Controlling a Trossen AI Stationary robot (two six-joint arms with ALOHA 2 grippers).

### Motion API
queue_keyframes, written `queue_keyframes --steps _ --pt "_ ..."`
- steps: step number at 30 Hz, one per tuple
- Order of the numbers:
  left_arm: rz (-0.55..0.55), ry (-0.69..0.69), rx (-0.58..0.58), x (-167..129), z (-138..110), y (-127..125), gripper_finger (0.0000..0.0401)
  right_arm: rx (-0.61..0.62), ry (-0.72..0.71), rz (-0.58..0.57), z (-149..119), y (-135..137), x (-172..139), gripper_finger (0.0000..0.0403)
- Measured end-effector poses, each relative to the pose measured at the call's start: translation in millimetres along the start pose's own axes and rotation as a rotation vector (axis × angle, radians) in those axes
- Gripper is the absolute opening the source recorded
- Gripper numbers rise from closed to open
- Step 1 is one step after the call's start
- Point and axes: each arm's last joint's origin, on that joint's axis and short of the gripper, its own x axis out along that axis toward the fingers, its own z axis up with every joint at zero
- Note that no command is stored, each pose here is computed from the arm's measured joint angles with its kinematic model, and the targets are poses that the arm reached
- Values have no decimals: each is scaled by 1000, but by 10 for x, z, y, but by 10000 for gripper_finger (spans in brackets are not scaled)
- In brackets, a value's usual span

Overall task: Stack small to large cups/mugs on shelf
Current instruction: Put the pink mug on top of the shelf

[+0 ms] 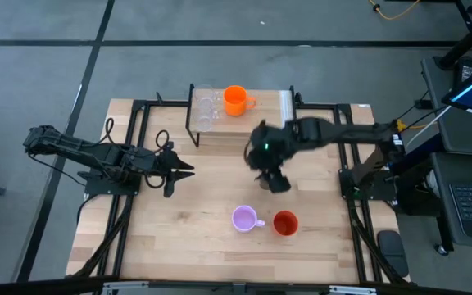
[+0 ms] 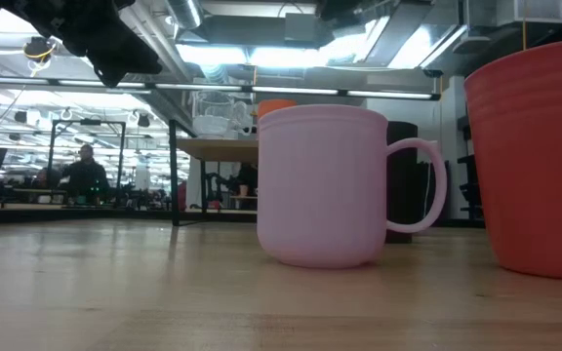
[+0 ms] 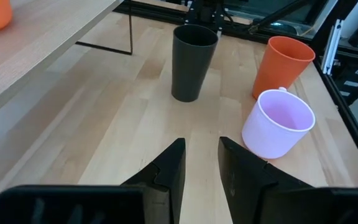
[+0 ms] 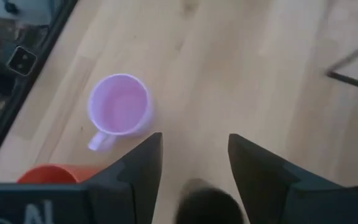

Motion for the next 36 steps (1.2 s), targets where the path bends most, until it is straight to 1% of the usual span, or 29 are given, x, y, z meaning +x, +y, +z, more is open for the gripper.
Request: queue_keyframes --steps 6,11,16,21,25,30,33,36 --pt "0 0 0 0 0 0 89 3 -17 55 -45 338 430 185" --pt "0 0 4 0 0 0 89 2 -41 68 -140 559 737 185" --pt "0 0 5 0 0 0 89 23 -89 28 -222 702 959 185" --pt "0 0 3 0 0 0 89 57 -106 3 -267 751 1090 185" --pt "0 0 1 1 0 0 89 81 -75 -2 -265 738 1252 185" --pt "-1 -4 -1 0 4 -1 89 65 -30 -15 -187 720 1405 185" --pt "-2 -5 -1 0 4 -2 89 52 42 -84 -180 697 1473 185" --pt "-2 -7 -2 0 7 -2 89 33 59 -103 -148 688 1473 185"
